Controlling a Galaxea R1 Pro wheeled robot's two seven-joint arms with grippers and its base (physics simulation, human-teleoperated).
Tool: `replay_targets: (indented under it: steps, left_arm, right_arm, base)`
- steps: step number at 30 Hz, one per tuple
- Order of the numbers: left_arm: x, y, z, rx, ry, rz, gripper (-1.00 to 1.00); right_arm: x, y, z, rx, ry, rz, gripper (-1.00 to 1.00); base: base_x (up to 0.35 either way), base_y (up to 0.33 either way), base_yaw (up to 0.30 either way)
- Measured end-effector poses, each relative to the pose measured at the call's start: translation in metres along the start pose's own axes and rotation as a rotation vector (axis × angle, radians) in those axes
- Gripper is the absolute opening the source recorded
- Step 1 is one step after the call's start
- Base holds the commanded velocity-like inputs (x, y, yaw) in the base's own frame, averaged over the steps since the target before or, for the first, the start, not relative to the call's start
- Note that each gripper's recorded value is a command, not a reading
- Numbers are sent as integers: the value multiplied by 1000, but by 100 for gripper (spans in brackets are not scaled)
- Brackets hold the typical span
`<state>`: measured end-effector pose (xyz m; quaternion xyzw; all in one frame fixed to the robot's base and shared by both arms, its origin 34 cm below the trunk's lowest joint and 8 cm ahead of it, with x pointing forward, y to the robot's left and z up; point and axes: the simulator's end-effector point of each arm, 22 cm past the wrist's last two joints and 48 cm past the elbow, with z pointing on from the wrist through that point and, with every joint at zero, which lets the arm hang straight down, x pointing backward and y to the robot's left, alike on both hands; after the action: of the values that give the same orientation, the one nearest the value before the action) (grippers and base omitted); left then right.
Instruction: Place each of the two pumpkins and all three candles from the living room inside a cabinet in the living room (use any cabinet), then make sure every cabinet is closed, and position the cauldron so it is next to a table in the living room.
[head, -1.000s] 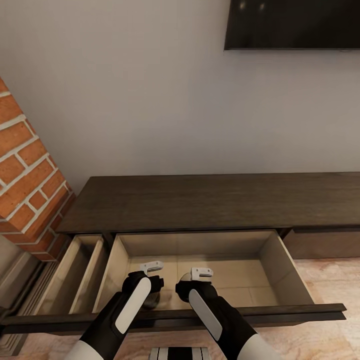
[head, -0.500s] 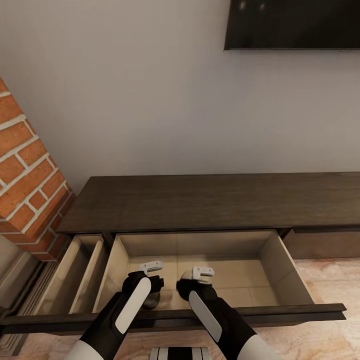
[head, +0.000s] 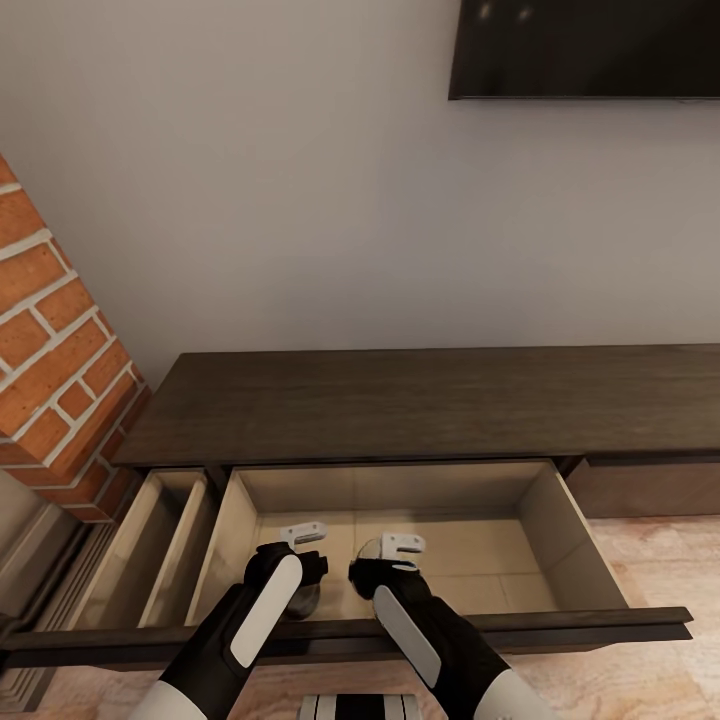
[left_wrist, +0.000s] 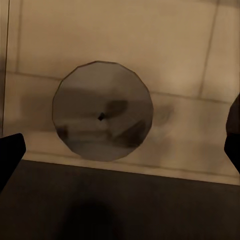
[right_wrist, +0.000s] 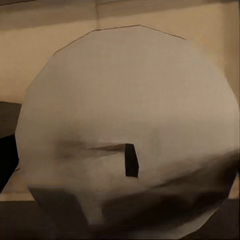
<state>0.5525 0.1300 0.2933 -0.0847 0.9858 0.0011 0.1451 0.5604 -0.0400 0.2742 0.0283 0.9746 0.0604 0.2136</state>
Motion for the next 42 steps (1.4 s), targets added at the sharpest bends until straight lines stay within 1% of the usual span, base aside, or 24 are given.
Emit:
replay_targets:
  steps: [2,4,7,14,26,33,42]
  left_arm:
    - [0,0,0,0,0,0,100]
    - [0,0,0,0,0,0,100]
    - [0,0,0,0,0,0,100]
    - [0,0,0,0,0,0,100]
    - [-16,-2,-21,8,-48,0,100]
    - [-40,-2,-43,23,-110,-19,100]
    - [-53,-4,-61,35,-151,-24,100]
  right_arm:
    - [3,0,-1,-2,51,-37,100]
    - [2,0,-2,-2,72,-55,100]
    - [2,0,-2,-3,82,-63,100]
    - [2,0,-2,-3,84,-65,100]
    - [-19,4,-20,-6,33,-70,100]
    - [-30,5,-31,-6,4,-73,100]
    - [-45,9,-46,-12,-34,-77,100]
  base:
    - [0,0,0]
    - [0,0,0]
    - [0,0,0]
    - [0,0,0]
    - [0,0,0]
    - [0,0,0]
    - [-133,0,0]
